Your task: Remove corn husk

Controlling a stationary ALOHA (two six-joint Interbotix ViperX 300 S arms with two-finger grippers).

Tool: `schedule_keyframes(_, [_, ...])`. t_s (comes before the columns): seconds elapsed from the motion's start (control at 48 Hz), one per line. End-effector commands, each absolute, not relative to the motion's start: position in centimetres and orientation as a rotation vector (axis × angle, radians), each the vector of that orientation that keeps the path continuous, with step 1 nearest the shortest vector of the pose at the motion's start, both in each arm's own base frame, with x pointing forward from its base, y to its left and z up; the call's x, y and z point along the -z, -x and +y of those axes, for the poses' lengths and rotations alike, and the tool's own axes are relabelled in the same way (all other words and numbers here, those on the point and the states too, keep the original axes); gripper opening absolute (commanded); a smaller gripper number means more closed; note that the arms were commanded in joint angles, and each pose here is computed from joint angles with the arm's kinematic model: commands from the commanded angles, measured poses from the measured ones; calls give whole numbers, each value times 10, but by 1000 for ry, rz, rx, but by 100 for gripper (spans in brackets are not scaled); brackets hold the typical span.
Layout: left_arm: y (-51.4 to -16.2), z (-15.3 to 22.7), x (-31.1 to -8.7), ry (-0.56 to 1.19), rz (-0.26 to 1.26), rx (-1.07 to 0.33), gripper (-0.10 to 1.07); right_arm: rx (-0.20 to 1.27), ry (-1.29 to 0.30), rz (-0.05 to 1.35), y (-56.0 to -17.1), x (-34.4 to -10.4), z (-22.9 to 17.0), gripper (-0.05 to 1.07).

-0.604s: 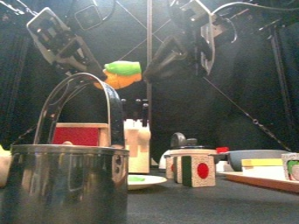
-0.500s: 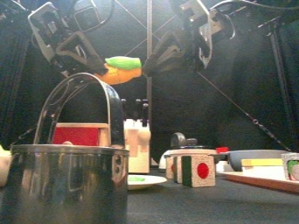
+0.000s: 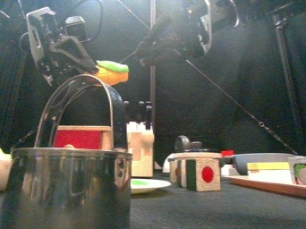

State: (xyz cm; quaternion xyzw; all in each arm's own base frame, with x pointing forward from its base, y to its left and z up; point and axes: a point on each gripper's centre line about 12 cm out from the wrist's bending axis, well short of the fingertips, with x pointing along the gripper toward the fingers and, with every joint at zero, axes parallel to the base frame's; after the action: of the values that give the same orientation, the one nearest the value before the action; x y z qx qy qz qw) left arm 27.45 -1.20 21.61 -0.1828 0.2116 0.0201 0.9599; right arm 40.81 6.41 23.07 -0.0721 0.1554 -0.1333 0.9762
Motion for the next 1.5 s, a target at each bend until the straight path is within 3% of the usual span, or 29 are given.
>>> schedule_keyframes(0.0, [-276,-11,-222,373,391,-37,61,273,156,261,-419,-250,66,82])
schedule_keyframes(0.438, [-277,-12,-217,370,404,-38,61,352,346,239,-441,-255,61,95])
schedule_keyframes(0.833, [-282,-14,-218,371,404,-32,60,310,393,292,-447,-240,66,94])
schedule_keyframes(1.479, [-283,-22,-219,360,409,-2,60,333,410,300,-451,-239,54,94])
